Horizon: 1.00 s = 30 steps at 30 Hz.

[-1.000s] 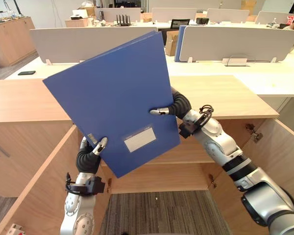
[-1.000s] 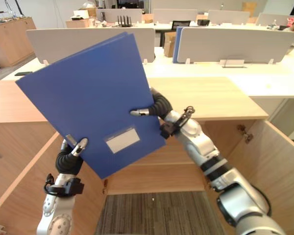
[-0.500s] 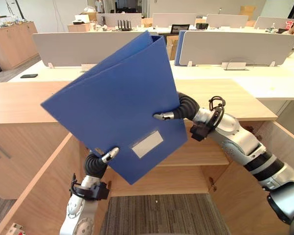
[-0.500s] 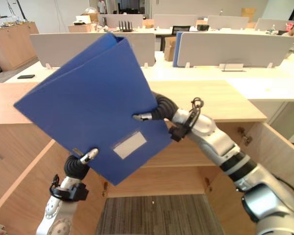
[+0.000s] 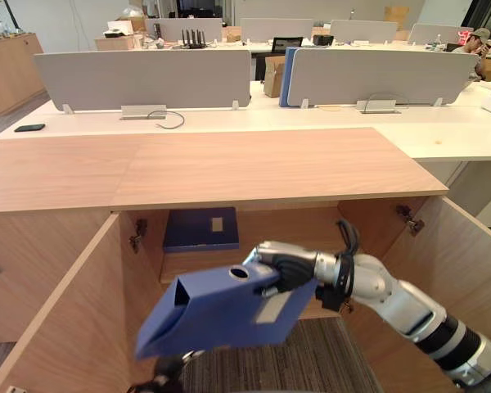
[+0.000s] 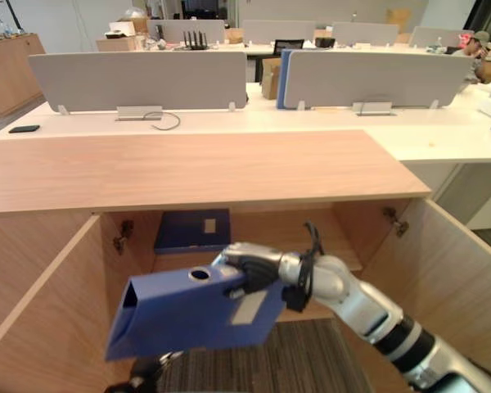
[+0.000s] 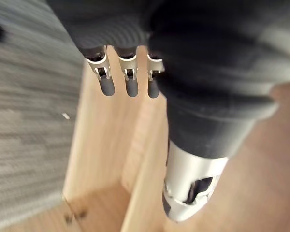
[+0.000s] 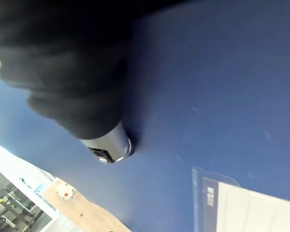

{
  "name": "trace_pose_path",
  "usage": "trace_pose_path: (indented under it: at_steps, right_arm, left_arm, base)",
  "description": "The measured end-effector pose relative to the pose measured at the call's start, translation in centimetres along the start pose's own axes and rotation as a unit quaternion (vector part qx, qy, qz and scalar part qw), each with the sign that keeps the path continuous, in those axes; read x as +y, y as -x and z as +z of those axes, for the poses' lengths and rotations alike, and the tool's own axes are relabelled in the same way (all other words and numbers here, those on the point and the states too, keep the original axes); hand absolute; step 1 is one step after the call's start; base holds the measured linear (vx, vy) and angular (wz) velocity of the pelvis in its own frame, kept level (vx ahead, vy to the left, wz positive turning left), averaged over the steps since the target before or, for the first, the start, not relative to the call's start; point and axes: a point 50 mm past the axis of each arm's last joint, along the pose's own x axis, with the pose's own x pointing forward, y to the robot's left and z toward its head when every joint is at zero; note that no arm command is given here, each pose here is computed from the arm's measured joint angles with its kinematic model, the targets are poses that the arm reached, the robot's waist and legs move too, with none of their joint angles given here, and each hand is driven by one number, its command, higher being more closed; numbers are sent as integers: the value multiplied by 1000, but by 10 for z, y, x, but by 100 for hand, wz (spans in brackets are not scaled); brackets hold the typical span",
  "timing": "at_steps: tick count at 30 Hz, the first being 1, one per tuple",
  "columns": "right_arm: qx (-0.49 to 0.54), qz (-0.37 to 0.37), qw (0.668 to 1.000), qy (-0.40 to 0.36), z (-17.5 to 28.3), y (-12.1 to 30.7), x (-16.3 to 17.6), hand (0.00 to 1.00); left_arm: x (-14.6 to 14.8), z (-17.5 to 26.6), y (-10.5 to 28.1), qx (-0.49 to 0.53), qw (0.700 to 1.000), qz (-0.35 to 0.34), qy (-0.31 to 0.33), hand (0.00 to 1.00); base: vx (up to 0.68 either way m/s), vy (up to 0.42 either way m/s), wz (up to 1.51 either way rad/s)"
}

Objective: Walk over to the cabinet, pick up the folder, carry it to the office cabinet, place the folder inside the office cabinet, then close the office cabinet door

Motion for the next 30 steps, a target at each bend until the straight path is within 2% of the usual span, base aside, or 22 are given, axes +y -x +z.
trace_pose_path:
  at_steps: [3, 7, 11, 16, 19, 23, 26, 27, 30]
  right_arm:
    - [25, 61, 998, 4, -10, 2, 26, 100]
    - [99, 127, 987, 11, -41, 10, 49, 100]
    - [120, 132, 984, 9, -51, 8, 54, 100]
    - [141, 102, 985, 11, -61, -4, 54, 100]
    - [160, 69, 985, 20, -70, -8, 35, 100]
    - [181, -18, 983, 17, -75, -6, 3, 100]
    - [154, -117, 980, -45, -72, -1, -28, 100]
    - [128, -153, 976, -88, -69, -5, -34, 100]
    - [92, -192, 968, -135, -64, -11, -40, 100]
  left_arm:
    - [43, -28, 18, 48, 990, 114, 67, 0]
    - [70, -55, 43, 98, 975, 185, 77, 0]
    - [77, -50, 44, 92, 971, 207, 78, 0]
    - [63, -39, 29, 71, 974, 196, 85, 0]
    - [42, -15, 10, 33, 985, 157, 66, 0]
    - [17, 15, -8, -23, 993, 106, 53, 0]
    - [5, 22, -13, -41, 993, 86, 73, 0]
    - [1, 18, -14, -34, 993, 80, 78, 0]
    - [-9, 15, -18, -27, 993, 73, 87, 0]
  base:
    - [-1, -2, -8]
    - [-24, 11, -32]
    - [-117, -20, -53]
    - [-136, 30, -35]
    - [-175, 108, -6]
    - [-146, 184, 13]
    - [-96, 171, 13]
    - [-58, 127, -1]
    - [-79, 202, -5]
